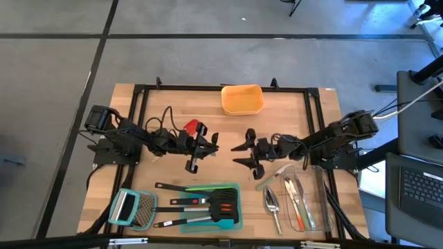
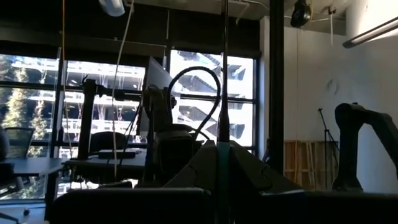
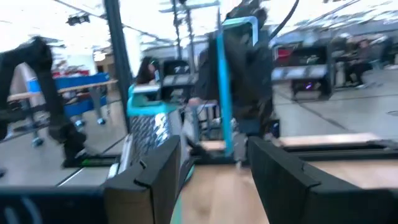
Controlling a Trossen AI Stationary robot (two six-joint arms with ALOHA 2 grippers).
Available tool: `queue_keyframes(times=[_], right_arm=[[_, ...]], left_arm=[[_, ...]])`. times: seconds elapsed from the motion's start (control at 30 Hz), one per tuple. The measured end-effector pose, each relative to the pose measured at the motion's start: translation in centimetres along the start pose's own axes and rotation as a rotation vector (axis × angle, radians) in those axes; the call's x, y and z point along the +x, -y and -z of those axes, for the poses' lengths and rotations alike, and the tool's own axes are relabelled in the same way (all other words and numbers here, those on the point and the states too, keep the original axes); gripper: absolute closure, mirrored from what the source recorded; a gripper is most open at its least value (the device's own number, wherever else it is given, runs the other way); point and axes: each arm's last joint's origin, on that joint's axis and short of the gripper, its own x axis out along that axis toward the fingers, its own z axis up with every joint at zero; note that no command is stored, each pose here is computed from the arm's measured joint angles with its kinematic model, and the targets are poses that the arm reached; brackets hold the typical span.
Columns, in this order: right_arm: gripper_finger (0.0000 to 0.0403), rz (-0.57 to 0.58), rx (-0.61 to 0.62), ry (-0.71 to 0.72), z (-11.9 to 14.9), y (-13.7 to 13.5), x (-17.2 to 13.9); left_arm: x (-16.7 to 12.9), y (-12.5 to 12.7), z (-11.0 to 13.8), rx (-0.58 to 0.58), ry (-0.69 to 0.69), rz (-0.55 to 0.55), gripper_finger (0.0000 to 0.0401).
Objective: Pick & Place Kitchen Items
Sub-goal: Put the blue table knife into the transparent bin
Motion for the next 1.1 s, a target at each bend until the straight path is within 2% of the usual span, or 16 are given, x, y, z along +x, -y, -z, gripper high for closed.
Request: queue_keyframes(times=[0.1, 0.23, 0.33, 0.43, 0.53, 0.73, 0.9, 1.1], right_arm=[[0.0209, 0.019, -0.002, 0.006, -1.0, 0.0, 1.3], [0.0187, 0.047, -0.017, -0.128, -1.9, -0.4, 3.8], [0.0162, 0.13, -0.055, -0.246, -2.8, -1.4, 5.4], [0.0136, 0.191, -0.114, -0.287, -3.8, -2.6, 6.4], [0.0118, 0.164, -0.148, -0.27, -4.5, -3.8, 6.8], [0.0108, 0.138, -0.113, -0.201, -5.1, -4.5, 6.9], [0.0107, 0.149, -0.102, -0.214, -5.0, -4.0, 6.9], [0.0107, 0.098, -0.072, -0.281, -4.3, -4.7, 6.7]], left_arm=[[0.0, 0.0, 0.0, 0.0, -0.002, -0.003, 0.0389], [0.3, 0.0, -0.2, 0.007, 0.009, -0.001, 0.0389], [0.4, 0.0, -0.1, 0.008, 0.003, 0.0, 0.0389], [0.4, 0.0, 0.1, 0.007, -0.016, 0.0, 0.0389], [0.4, 0.0, 0.1, 0.016, -0.024, 0.0, 0.0389], [0.4, 0.4, 0.0, 0.019, -0.008, 0.032, 0.0389], [0.4, 0.8, -0.1, 0.014, 0.009, 0.045, 0.0389], [0.4, 1.5, -0.2, 0.004, 0.013, 0.064, 0.0389]])
